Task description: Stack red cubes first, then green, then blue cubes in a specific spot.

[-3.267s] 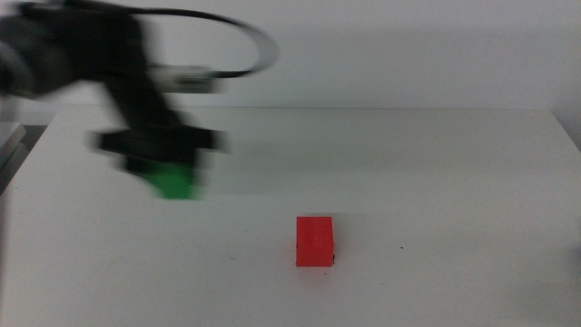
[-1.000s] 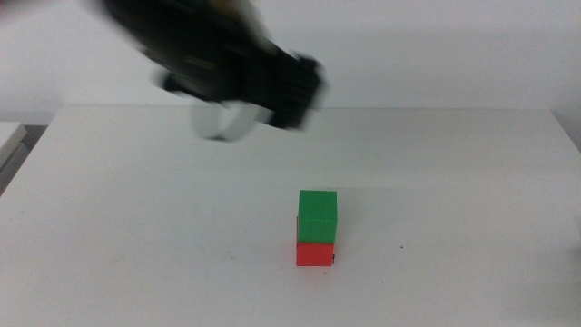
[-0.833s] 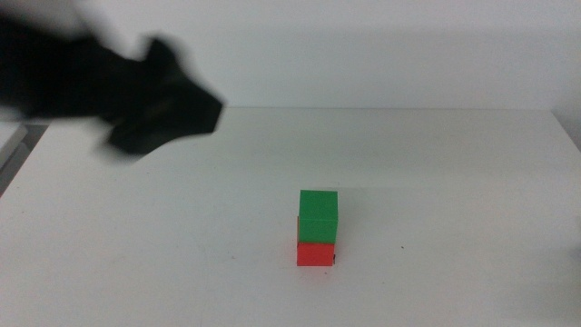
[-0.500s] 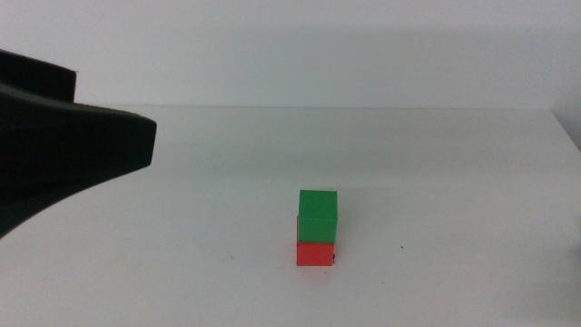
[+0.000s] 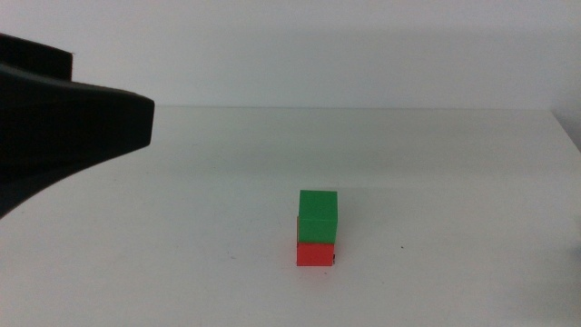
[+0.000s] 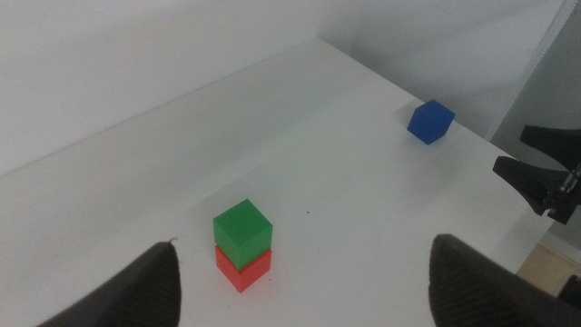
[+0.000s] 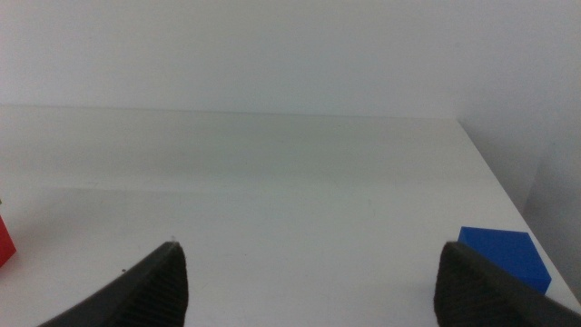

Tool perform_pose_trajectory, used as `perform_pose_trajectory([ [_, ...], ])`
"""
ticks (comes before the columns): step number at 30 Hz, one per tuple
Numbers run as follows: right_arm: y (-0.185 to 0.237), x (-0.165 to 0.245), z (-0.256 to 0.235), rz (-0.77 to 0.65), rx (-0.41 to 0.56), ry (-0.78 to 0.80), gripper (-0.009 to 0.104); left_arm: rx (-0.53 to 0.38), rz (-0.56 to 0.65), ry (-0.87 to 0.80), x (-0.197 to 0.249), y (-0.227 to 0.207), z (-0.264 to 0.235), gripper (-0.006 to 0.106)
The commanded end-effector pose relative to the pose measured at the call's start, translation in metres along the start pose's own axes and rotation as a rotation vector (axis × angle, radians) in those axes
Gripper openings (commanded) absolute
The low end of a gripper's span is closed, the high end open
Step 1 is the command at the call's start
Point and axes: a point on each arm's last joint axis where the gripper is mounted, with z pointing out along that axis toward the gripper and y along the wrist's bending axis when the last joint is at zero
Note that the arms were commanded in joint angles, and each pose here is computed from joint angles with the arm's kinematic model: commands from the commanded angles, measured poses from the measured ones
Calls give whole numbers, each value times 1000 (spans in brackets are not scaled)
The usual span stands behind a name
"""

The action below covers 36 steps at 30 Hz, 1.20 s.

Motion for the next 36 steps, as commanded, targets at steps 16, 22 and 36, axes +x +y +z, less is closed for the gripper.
perform_pose_trajectory([
  [16,-2,-101,12,165,35,430,89,-10,12,-40,-2,1,0,94],
  [22,-3,-144,56,163,46,683,89,-10,12,-40,-2,1,0,94],
  [36,-70,-99,161,220,225,1088,89,-8,11,-41,-2,1,0,94],
])
